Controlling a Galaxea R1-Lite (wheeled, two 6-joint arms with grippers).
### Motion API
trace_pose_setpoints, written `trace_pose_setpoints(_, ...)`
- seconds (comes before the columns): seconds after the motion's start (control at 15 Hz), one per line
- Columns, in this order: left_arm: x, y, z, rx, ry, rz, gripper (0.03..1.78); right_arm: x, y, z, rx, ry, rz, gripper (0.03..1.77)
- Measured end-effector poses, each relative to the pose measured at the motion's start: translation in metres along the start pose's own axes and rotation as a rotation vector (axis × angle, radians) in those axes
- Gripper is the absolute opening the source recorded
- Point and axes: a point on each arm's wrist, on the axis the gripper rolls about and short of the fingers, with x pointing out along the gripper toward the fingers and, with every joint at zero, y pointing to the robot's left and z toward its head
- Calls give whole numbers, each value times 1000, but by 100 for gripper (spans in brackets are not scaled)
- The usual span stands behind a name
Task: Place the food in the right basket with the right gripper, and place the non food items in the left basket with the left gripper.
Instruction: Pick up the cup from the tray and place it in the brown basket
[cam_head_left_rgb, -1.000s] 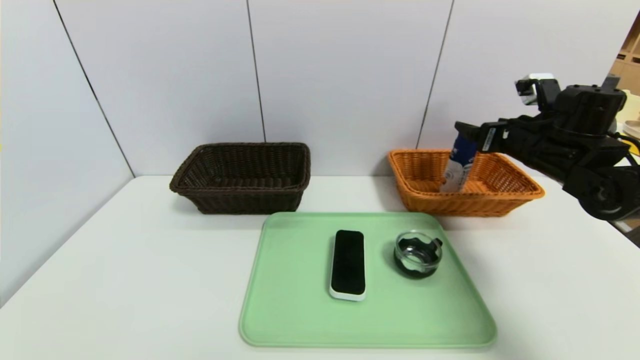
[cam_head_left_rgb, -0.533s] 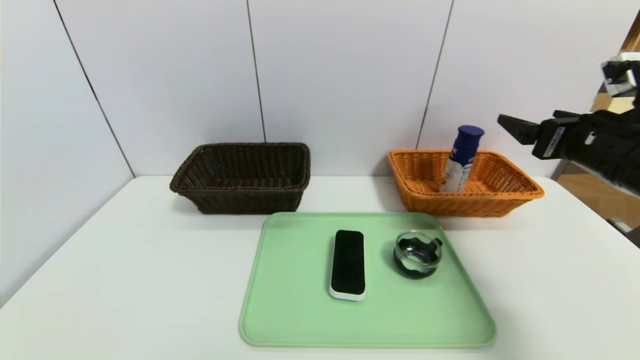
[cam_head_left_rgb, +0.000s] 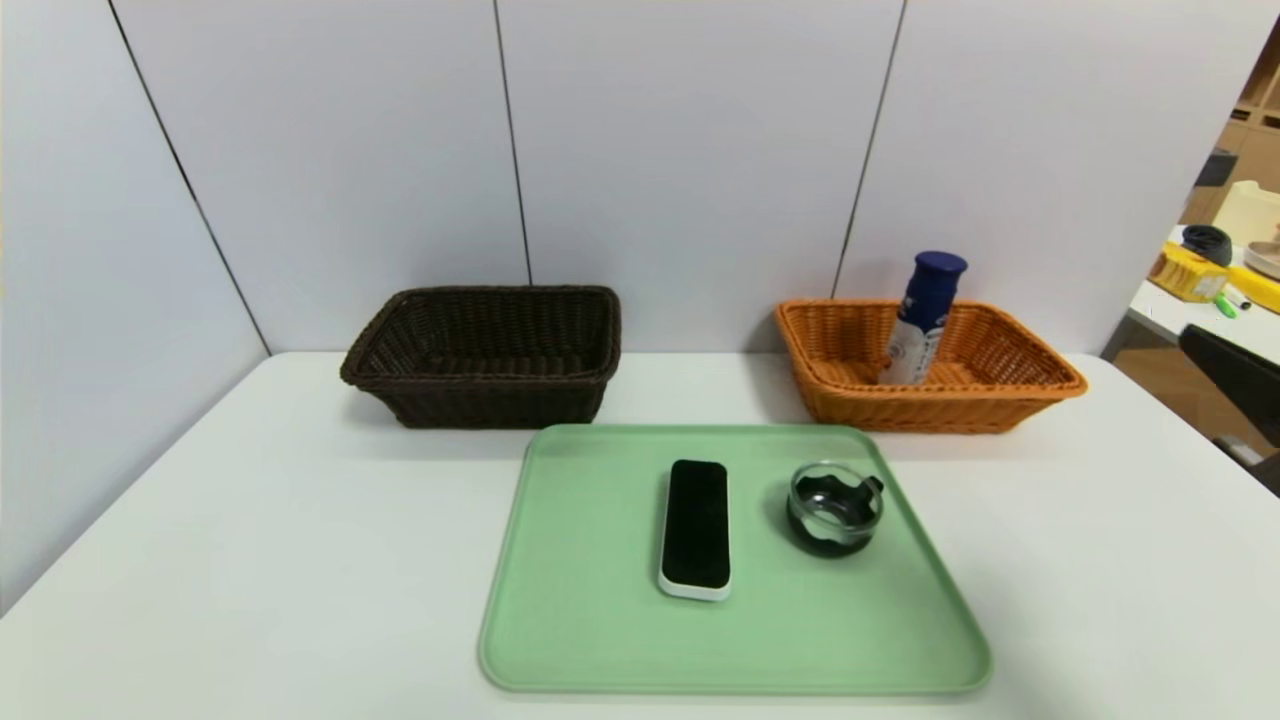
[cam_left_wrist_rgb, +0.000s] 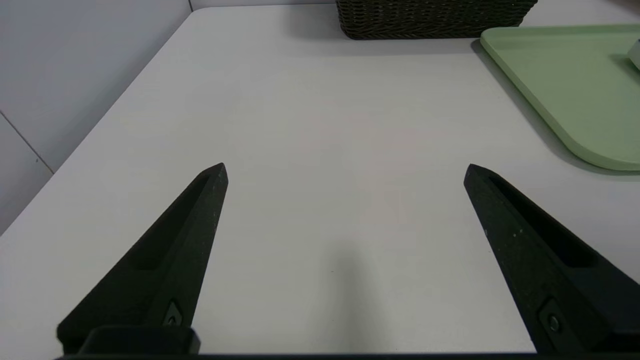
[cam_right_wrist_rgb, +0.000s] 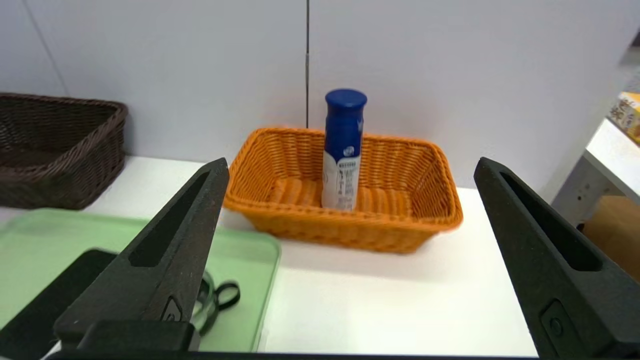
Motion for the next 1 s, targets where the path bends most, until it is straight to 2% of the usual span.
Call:
trace_pose_setpoints(0.2,0,0,0,0,0,-1,169,-46,2,-20,-1,-12,-7,169)
trace_pose_setpoints(0.47,0,0,0,0,0,0,169,-84,3,-38,7,-3,-34,169)
trace_pose_setpoints(1.0,0,0,0,0,0,0,169,-127,6,-81,-25,18,-72,169)
